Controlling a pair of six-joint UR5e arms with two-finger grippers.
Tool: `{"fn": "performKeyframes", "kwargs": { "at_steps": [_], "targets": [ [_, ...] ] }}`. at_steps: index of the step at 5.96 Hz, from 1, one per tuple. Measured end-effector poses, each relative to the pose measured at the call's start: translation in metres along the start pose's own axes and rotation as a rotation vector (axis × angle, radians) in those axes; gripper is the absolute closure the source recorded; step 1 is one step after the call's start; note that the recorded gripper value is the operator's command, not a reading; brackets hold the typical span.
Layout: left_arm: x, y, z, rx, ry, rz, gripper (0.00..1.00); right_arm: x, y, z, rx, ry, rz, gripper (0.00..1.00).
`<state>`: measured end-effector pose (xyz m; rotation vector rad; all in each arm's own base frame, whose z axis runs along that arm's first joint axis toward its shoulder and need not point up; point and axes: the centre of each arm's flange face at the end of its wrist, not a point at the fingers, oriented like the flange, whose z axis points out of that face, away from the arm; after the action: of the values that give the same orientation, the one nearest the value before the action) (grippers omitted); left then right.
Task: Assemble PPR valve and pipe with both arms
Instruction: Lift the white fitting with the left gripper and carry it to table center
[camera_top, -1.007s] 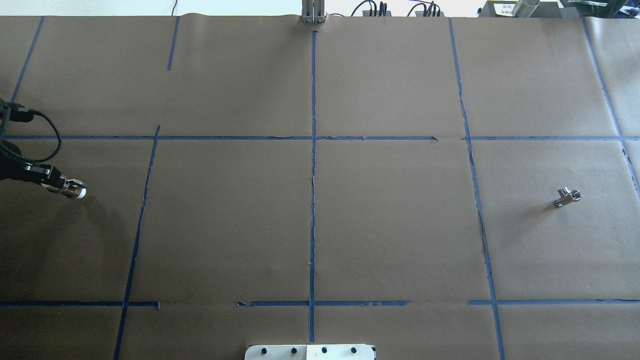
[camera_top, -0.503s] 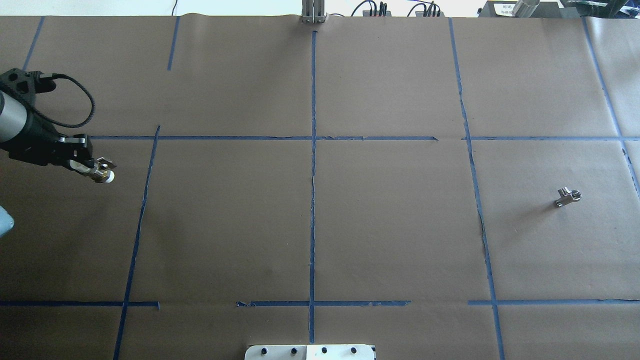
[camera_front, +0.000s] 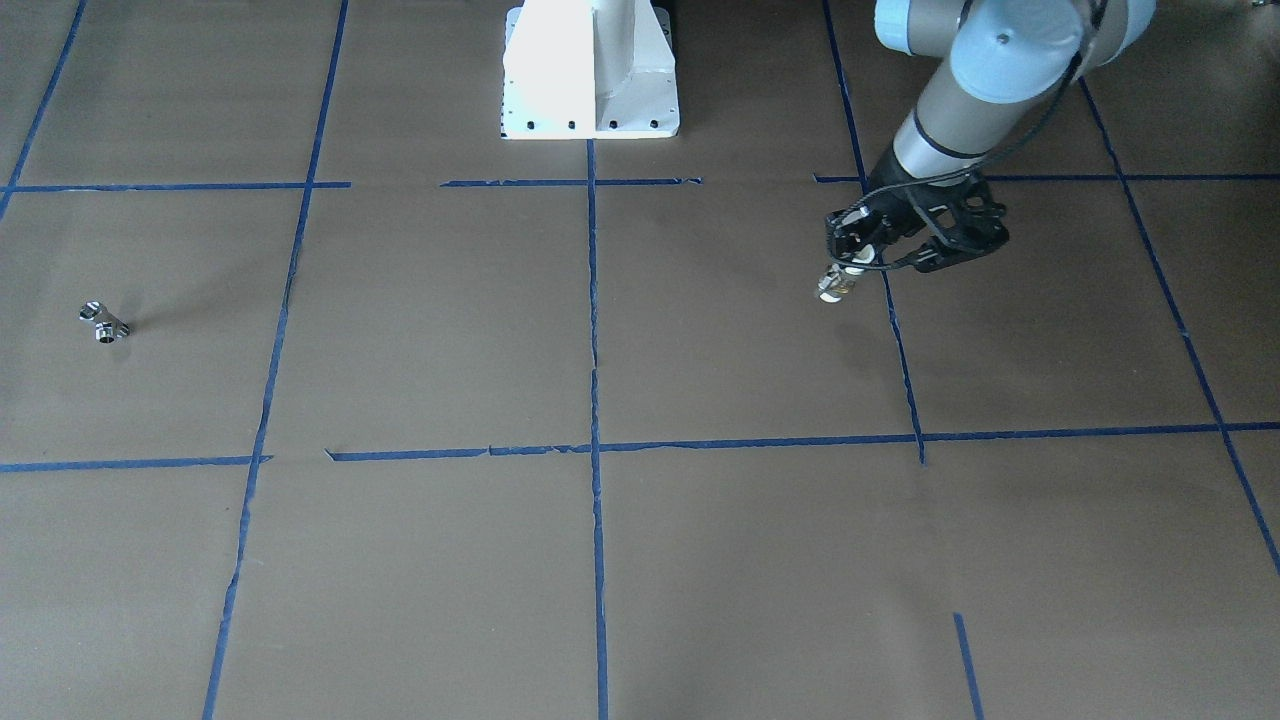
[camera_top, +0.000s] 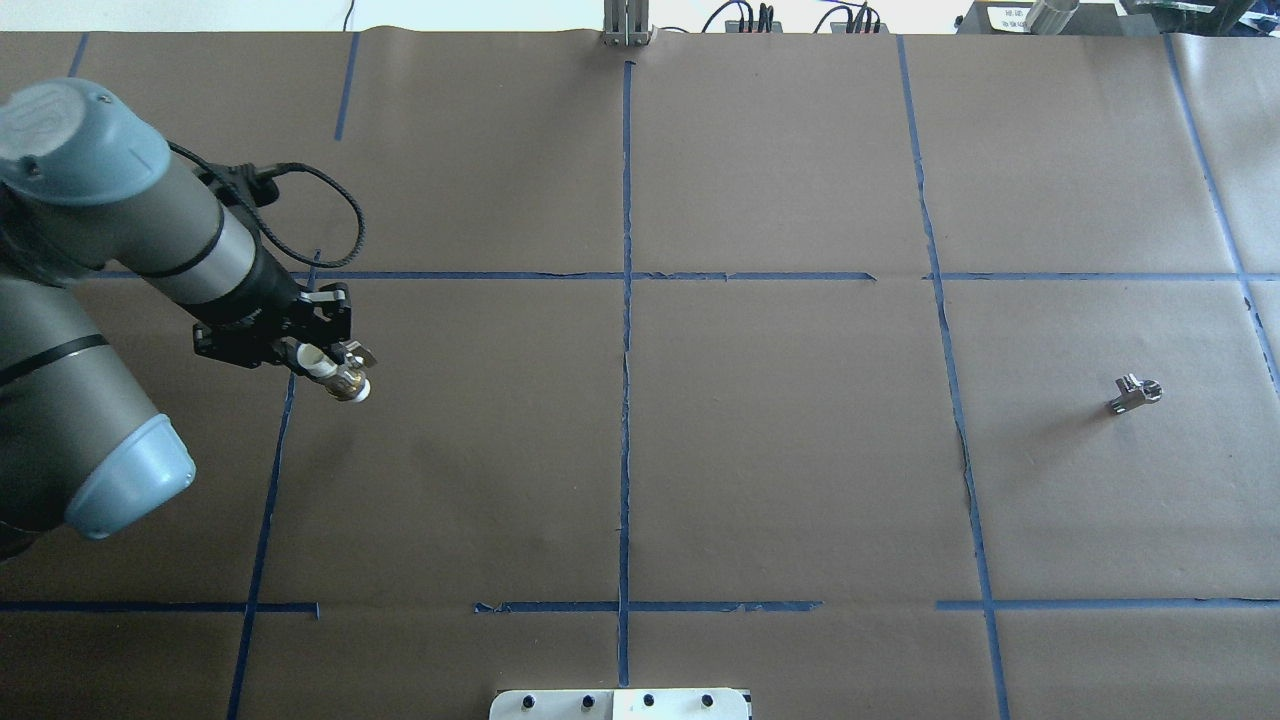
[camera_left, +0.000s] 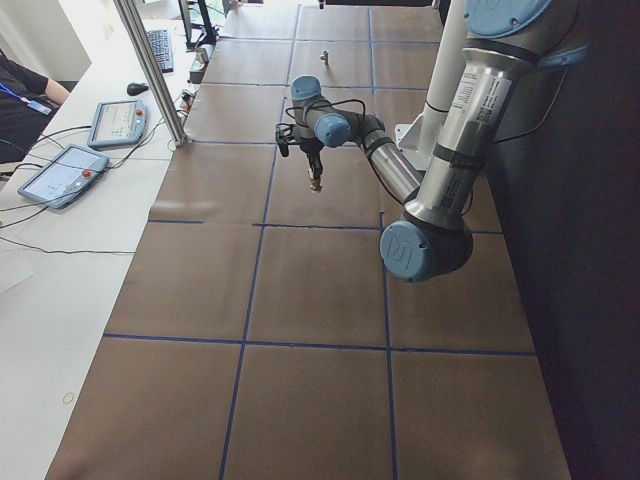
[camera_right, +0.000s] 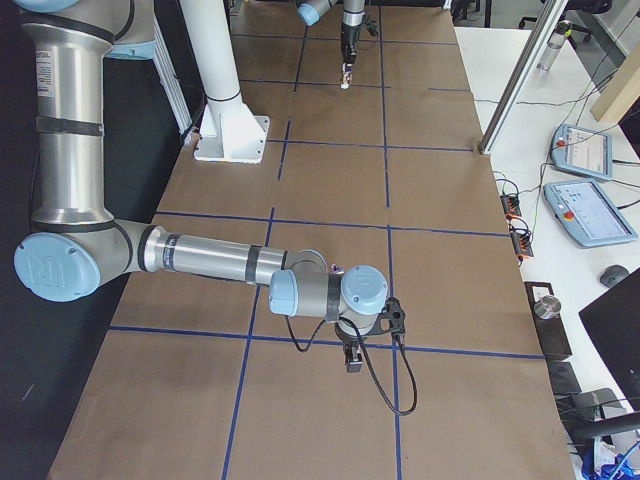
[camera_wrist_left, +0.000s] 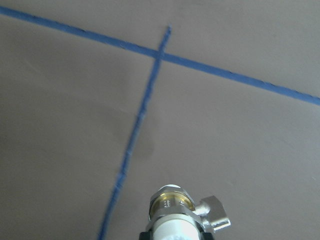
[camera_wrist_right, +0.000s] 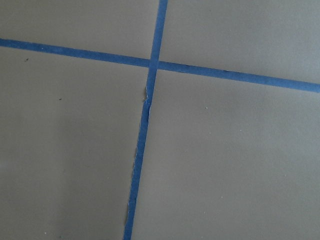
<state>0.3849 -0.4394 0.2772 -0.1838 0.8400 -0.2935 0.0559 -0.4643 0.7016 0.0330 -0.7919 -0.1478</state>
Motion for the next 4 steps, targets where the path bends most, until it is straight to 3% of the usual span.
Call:
{"fn": "performKeyframes", "kwargs": {
  "at_steps": [1, 4],
  "targets": [
    [0.058, 0.024, 0.016, 0.003, 0.004, -0.045, 1.0, 0.0, 0.0, 0.0, -0.001, 0.0, 0.001, 0.0],
    [0.212, 0.049, 0.035, 0.03, 0.006, -0.145, 1.0, 0.0, 0.0, 0.001, -0.001, 0.0, 0.0, 0.0]
  ]
}}
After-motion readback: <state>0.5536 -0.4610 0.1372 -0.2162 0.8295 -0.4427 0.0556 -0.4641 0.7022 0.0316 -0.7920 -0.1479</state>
